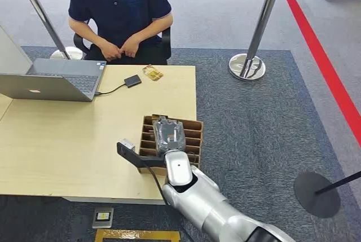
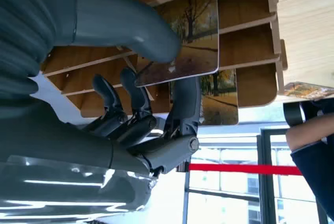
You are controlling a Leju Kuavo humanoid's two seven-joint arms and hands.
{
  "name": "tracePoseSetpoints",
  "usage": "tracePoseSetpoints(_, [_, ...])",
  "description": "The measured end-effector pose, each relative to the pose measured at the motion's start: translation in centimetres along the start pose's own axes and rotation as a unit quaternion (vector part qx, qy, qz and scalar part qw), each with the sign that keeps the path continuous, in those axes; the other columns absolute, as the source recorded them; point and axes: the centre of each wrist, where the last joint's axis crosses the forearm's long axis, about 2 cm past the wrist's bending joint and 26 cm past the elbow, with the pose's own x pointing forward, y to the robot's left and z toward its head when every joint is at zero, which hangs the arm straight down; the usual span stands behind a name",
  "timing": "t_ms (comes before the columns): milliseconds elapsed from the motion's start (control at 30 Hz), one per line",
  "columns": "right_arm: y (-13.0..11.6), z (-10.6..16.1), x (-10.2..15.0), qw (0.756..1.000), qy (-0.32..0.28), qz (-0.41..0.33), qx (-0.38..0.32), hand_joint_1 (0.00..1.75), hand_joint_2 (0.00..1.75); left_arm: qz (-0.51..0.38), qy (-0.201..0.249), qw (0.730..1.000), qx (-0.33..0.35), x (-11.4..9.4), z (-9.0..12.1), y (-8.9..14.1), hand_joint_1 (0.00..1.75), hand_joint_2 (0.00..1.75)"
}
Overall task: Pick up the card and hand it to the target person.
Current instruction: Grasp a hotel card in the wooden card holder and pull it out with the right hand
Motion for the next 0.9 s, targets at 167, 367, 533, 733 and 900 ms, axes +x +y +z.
tracePoseSetpoints(167, [0.0, 0.0, 0.0, 1.000, 0.000, -0.001, 0.000, 1.41, 1.75, 0.001, -0.001, 1.000, 0.001, 0.0, 0.0, 0.0, 0.00, 0.00])
tracePoseSetpoints(367, [-0.1, 0.0, 0.0, 1.000, -0.001, -0.013, 0.001, 1.49, 1.75, 0.002, 0.000, 1.000, 0.002, 0.0, 0.0, 0.0, 0.00, 0.00])
tracePoseSetpoints(533, [-0.6, -0.3, 0.1, 0.999, -0.011, -0.045, -0.003, 1.50, 1.75, 0.006, 0.002, 1.000, 0.003, 0.0, 0.0, 0.0, 0.00, 0.00])
tracePoseSetpoints(733, [-2.0, -0.7, 0.6, 0.994, -0.044, -0.103, -0.016, 1.44, 1.75, 0.009, -0.002, 1.000, 0.009, -0.1, 0.0, 0.0, 0.00, 0.00])
tracePoseSetpoints(900, [-3.6, -1.0, 1.0, 0.989, -0.063, -0.128, -0.037, 1.42, 1.75, 0.009, -0.010, 1.000, 0.008, -0.4, 0.1, -0.1, 0.00, 0.00])
